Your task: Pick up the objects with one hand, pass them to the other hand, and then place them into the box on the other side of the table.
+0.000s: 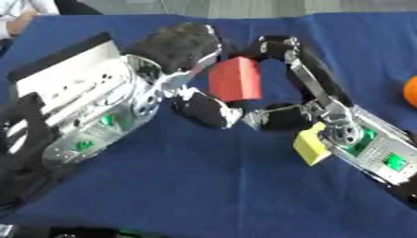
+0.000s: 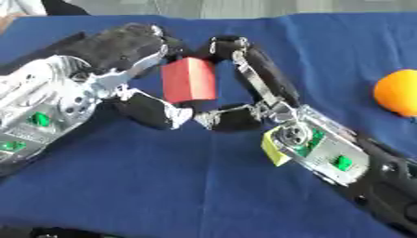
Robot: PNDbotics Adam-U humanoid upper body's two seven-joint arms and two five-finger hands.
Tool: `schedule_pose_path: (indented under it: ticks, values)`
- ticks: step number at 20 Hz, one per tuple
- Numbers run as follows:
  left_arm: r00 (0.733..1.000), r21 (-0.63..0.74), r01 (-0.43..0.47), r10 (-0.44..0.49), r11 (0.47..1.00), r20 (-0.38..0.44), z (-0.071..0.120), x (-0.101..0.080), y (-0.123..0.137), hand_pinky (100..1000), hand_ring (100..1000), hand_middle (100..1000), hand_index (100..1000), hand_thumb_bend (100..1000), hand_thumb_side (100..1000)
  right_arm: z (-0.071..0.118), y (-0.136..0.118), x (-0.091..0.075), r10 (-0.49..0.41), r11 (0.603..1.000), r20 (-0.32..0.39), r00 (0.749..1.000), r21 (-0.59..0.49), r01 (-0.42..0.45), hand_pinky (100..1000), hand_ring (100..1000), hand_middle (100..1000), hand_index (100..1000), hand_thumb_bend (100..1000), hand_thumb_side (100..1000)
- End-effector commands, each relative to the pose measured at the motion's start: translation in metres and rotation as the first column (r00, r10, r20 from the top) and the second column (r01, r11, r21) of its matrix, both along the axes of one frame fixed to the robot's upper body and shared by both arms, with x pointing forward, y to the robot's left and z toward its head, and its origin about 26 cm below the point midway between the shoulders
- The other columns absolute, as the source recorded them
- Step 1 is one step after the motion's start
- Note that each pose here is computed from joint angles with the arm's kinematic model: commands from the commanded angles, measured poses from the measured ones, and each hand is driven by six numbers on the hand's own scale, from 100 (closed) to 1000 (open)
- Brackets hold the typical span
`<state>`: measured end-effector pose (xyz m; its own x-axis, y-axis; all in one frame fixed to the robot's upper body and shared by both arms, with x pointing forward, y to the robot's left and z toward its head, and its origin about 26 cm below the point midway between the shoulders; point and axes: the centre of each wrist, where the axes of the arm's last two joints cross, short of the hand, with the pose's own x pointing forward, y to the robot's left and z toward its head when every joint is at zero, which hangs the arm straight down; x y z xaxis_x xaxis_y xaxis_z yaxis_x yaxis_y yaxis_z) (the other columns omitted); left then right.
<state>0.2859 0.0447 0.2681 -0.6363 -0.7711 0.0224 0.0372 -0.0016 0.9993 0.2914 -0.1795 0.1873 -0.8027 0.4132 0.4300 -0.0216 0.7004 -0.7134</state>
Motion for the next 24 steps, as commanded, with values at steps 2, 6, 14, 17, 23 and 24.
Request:
schedule_pose_path:
  ticks: [2, 6, 14, 17, 23, 24]
  values:
    - [0.999, -0.025, -0.039, 0.039, 0.999, -0.023, 0.007, -0.002, 0.004, 804, 659, 469, 574, 100, 254, 0.009, 0.005, -0.006, 0.025, 1.000, 0.042, 0.999, -0.004, -0.025, 648, 567, 476, 646, 373, 100]
    - [0.999, -0.026, -0.035, 0.034, 0.999, -0.036, 0.007, -0.001, 0.004, 769, 620, 437, 516, 100, 251, 0.009, 0.004, -0.006, 0.018, 1.000, 0.048, 0.999, -0.005, -0.018, 656, 581, 493, 662, 414, 100]
    - [0.998, 0.009, -0.031, 0.032, 0.999, -0.048, 0.004, 0.003, 0.003, 748, 601, 417, 474, 100, 253, 0.008, 0.002, -0.006, -0.034, 0.999, 0.069, 0.997, -0.004, 0.034, 683, 634, 552, 721, 562, 100]
    - [0.998, 0.025, -0.039, 0.041, 0.999, -0.047, 0.003, 0.005, 0.003, 744, 596, 408, 462, 100, 257, 0.007, 0.001, -0.006, -0.080, 0.997, 0.073, 0.994, -0.017, 0.082, 694, 659, 576, 743, 612, 119]
    - [0.998, 0.057, -0.054, 0.056, 0.997, -0.034, 0.003, 0.009, 0.006, 741, 592, 400, 452, 100, 263, 0.006, -0.002, -0.006, -0.184, 0.982, 0.085, 0.979, -0.023, 0.186, 699, 679, 596, 760, 615, 169]
    - [0.997, 0.063, -0.060, 0.063, 0.996, -0.034, 0.003, 0.010, 0.007, 740, 592, 400, 451, 100, 264, 0.005, -0.003, -0.006, -0.200, 0.979, 0.090, 0.976, -0.016, 0.202, 699, 680, 594, 761, 653, 165]
